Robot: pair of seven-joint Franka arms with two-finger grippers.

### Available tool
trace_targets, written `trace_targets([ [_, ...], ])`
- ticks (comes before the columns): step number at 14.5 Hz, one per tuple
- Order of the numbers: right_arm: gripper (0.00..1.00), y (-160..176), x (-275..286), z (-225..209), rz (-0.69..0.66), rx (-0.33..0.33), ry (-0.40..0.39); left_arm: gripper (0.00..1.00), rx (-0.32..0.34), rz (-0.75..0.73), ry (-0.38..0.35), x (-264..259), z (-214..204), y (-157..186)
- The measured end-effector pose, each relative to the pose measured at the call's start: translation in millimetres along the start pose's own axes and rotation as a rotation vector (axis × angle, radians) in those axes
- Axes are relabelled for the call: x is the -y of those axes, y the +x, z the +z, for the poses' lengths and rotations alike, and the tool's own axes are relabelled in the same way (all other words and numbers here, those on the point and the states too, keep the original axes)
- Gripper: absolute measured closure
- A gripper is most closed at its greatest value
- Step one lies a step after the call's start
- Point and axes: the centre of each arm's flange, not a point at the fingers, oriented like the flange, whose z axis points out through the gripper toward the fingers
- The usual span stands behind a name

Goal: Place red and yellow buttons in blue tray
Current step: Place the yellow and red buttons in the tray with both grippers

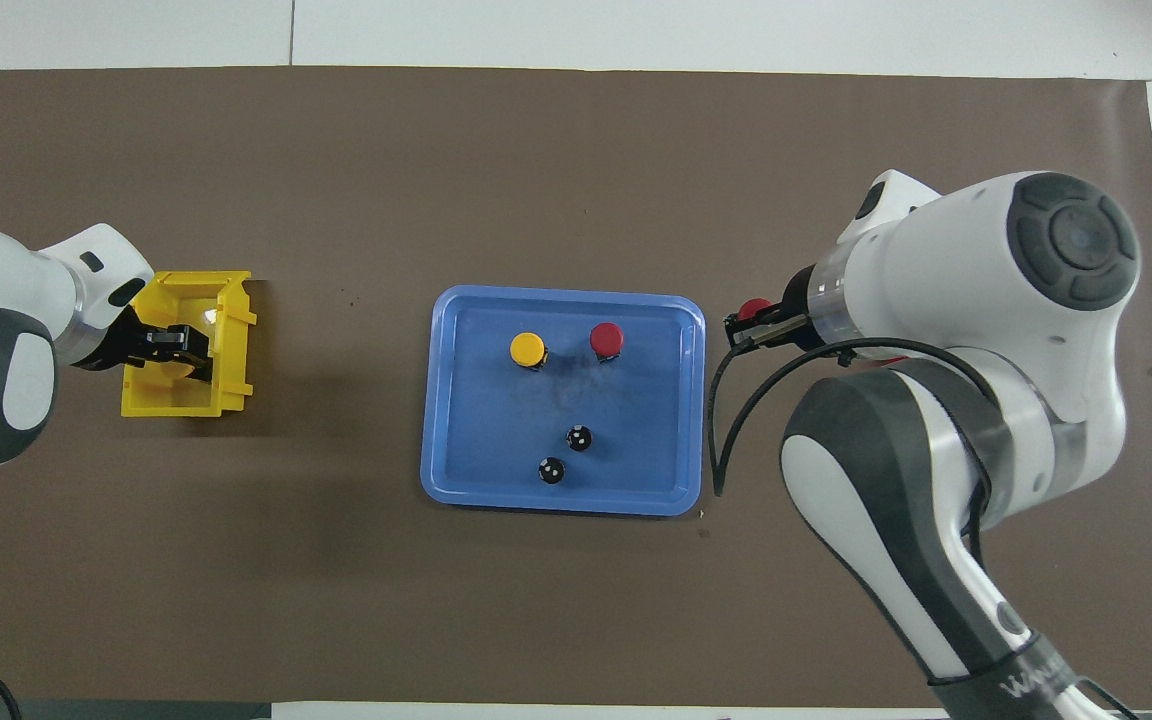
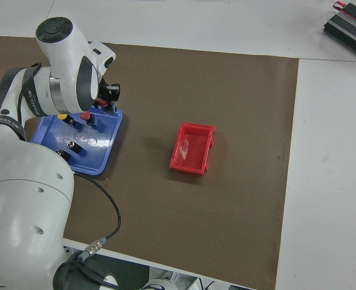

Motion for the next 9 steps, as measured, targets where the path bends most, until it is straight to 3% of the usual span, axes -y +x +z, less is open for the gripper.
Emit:
trace_targets([
  [3,0.59,3.5,18.9,24.7,0.111,0.015,-0.005,0.30,-0.022,-0.001,0.000,1.2,2.8,0.3],
  [9,0.59,9.0,29.8,39.4,0.211,0.002,0.020,0.33,-0.033,-0.003,0.000,3.7,14.5,-6.3],
])
